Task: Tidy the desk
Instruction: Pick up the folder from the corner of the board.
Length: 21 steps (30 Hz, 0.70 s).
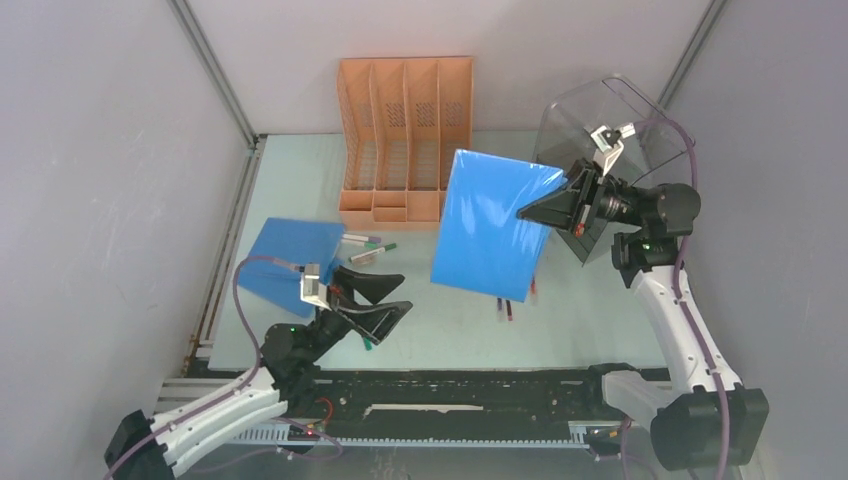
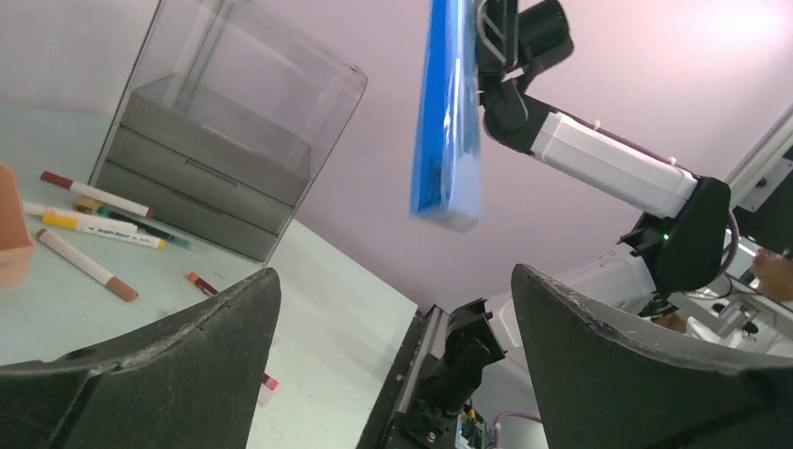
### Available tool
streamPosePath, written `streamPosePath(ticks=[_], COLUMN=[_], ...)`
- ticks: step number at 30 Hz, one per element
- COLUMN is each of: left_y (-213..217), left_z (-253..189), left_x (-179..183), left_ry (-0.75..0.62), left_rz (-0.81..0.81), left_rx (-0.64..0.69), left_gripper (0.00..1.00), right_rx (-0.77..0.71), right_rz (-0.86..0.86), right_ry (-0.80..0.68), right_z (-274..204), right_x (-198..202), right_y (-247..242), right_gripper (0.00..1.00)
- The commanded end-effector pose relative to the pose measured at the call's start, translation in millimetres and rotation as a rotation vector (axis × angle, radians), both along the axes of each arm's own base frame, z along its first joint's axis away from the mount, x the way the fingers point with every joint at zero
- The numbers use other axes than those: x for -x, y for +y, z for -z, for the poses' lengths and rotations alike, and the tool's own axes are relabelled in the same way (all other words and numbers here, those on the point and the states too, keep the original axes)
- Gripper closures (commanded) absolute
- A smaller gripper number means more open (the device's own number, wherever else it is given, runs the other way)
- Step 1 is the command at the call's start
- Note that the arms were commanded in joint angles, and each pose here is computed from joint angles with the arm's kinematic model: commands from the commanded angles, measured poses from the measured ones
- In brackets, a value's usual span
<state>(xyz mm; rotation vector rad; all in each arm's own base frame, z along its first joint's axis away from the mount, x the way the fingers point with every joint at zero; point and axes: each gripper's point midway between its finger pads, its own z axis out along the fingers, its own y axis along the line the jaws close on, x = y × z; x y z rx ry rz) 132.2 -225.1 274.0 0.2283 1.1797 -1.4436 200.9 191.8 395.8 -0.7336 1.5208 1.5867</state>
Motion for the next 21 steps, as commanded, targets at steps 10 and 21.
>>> streamPosePath(ticks=[10, 21], left_y=[-23.6, -66.2], left_z=[-62.9, -95.7], left_x=[-14.5, -35.3], left_ry=[0.048, 0.116], left_rz=[0.011, 0.062], left_rx=[0.282, 0.328], left_gripper=[0.00, 0.15], right_rx=[-0.224, -0.174], right_rz=[0.166, 0.155], right_ry=[0.094, 0.078], right_z=[-40.9, -17.1], right_x=[-35.4, -22.6], right_y=[-4.6, 8.0], right_gripper=[1.00, 1.00])
